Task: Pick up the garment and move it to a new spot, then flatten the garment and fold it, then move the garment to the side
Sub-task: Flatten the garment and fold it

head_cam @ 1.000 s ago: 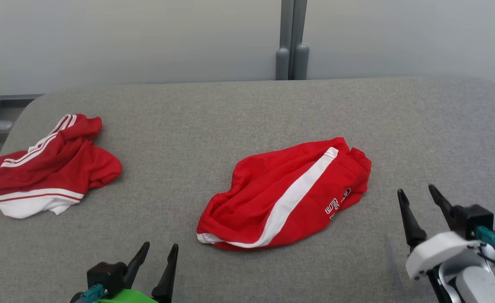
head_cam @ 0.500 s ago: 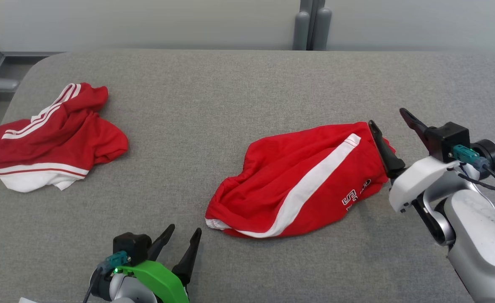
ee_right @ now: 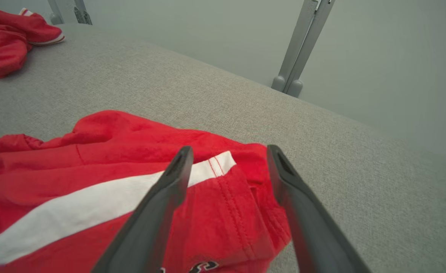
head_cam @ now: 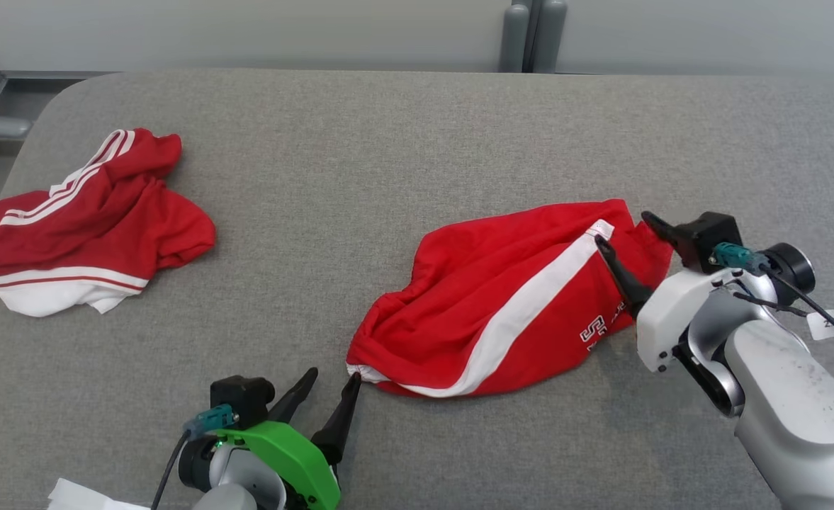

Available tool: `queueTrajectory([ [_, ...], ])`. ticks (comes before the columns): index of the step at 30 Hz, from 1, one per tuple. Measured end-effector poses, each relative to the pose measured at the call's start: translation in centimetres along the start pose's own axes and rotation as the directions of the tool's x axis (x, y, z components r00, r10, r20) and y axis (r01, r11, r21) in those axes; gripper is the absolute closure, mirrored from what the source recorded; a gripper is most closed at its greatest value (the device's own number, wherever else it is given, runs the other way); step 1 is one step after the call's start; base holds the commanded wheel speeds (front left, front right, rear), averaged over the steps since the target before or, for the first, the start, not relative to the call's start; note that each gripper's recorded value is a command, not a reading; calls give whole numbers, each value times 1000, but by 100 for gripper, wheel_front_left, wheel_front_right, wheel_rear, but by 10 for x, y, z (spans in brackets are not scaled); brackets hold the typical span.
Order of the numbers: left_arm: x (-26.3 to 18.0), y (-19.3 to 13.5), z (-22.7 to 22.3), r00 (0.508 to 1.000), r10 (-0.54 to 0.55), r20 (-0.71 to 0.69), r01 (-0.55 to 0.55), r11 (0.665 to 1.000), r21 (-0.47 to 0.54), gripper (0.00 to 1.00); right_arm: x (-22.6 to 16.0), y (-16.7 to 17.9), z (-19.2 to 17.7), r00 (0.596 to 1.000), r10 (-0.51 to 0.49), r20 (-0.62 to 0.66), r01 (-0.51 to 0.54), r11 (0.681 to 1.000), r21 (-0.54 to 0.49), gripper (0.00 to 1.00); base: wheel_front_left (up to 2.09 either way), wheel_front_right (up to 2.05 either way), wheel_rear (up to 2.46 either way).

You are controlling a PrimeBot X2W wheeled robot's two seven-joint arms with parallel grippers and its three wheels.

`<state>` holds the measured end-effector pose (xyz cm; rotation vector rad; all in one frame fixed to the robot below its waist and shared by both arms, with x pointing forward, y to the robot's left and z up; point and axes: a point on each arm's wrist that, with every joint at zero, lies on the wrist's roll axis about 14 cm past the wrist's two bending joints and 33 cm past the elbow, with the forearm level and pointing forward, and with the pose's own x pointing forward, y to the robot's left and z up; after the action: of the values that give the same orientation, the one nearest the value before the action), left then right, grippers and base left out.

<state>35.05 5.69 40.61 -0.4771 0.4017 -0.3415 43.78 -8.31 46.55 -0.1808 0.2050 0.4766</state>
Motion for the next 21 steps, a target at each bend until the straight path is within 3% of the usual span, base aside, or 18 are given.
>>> queueTrajectory([
  [4,4,0,-1,1000,-10,-9,10,1000,3,0,-1,3,-21,997,4,-82,-3,1000,12,0,0,0,0],
  [11,17,-4,-2,999,-34,-30,34,999,16,0,17,3,-15,996,3,-87,0,999,37,0,0,0,0],
  [21,21,1,-4,999,-25,-38,25,1000,5,0,24,8,-46,980,30,-198,-22,999,40,0,0,0,0],
])
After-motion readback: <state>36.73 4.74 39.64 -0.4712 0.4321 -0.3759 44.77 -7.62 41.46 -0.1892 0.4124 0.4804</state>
